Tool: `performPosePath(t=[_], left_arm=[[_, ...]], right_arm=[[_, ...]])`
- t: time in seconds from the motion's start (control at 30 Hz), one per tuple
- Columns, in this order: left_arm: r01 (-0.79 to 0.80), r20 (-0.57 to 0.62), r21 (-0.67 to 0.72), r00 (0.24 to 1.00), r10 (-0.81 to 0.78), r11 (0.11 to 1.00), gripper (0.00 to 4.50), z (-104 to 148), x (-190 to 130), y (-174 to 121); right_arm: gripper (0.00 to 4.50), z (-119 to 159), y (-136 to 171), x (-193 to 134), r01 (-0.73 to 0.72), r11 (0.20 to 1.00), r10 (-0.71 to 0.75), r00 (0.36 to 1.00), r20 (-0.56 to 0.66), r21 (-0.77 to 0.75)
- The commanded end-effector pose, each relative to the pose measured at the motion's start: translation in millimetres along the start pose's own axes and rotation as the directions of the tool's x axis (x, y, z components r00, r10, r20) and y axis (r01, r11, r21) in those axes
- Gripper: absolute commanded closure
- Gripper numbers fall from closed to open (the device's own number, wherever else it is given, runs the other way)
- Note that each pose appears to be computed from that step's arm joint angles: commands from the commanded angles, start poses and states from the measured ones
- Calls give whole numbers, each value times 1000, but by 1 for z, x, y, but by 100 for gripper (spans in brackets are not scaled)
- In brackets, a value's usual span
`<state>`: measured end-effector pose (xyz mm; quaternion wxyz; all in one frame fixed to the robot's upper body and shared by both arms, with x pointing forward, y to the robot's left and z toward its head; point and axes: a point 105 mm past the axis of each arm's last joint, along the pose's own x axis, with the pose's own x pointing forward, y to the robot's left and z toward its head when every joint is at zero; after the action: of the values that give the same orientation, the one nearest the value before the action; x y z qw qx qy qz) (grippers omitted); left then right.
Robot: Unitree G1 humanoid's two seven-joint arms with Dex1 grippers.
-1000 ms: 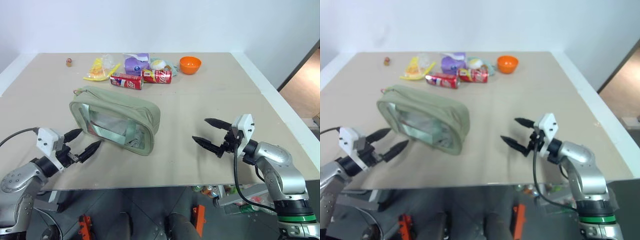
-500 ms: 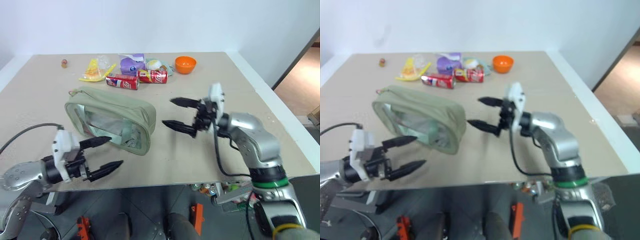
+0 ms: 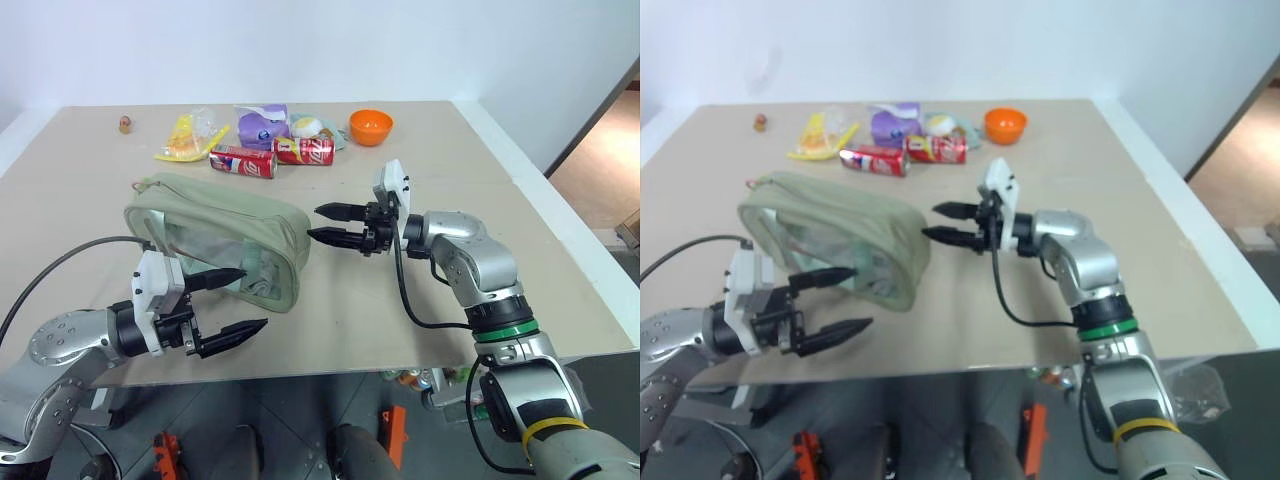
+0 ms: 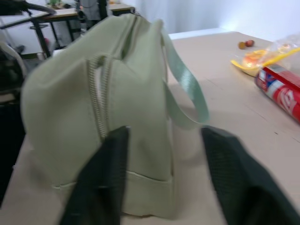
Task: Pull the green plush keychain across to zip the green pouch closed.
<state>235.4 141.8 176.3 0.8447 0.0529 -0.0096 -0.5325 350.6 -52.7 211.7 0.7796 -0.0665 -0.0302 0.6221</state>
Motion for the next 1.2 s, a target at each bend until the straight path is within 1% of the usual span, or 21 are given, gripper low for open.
performPosePath(t=[0.03, 0.1, 0.13, 0.27, 0.33, 0.4, 0.43, 0.53, 0.57, 0.63, 0.93, 0.97, 1.0, 1.07, 1.2], left_arm=[[-8, 20, 45, 1000, 7, 999, 0, 8, 2, 1], [-11, 21, 48, 1000, 10, 999, 0, 8, 2, 1], [-14, 22, 50, 1000, 13, 999, 0, 9, 2, 1], [-29, 21, 52, 999, 28, 998, 0, 8, 1, 1], [-33, 20, 52, 999, 32, 998, 0, 7, 1, 1], [-34, 19, 53, 999, 33, 998, 0, 7, 1, 0], [-35, 19, 53, 999, 34, 998, 0, 7, 1, 1], [-37, 22, 54, 999, 36, 998, 0, 7, 2, 2], [-38, 22, 54, 999, 37, 998, 0, 7, 3, 2], [-37, 23, 56, 999, 36, 998, 0, 7, 3, 2], [-19, 48, 72, 999, 16, 997, 0, 12, 6, 0], [-21, 54, 73, 998, 17, 997, 0, 13, 7, 0], [-29, 64, 74, 998, 24, 997, 0, 14, 7, 1], [-44, 80, 72, 996, 39, 996, 0, 17, 7, 3], [-60, 95, 67, 994, 54, 996, 0, 20, 7, 4]], right_arm=[[367, 13, 6, 9, -58, 998, 59, 998, 15, -34], [432, 13, 7, 11, -68, 997, 68, 998, 6, -36], [442, 13, 7, 12, -67, 997, 67, 998, 2, -39], [442, 16, -1, 7, -27, 1000, 27, 1000, 10, -7], [388, 14, -1, 3, -35, 999, 35, 999, -3, 1], [318, 12, -1, 0, -39, 999, 39, 999, -20, -4], [293, 11, -1, -1, -40, 999, 39, 999, -24, -15], [175, 9, -2, -2, -21, 999, 19, 1000, -25, -51], [158, 9, -3, -2, -18, 998, 17, 1000, -25, -55], [95, 8, -3, 0, -19, 999, 18, 1000, -21, -51], [95, 10, -6, 27, -48, 998, 48, 999, 2, -28], [150, 11, -6, 29, -49, 998, 49, 999, 8, -25], [173, 12, -7, 31, -54, 998, 54, 998, 13, -22], [249, 13, -7, 33, -63, 998, 64, 998, 18, -21], [383, 16, -6, 32, -87, 996, 87, 996, 20, -20]])
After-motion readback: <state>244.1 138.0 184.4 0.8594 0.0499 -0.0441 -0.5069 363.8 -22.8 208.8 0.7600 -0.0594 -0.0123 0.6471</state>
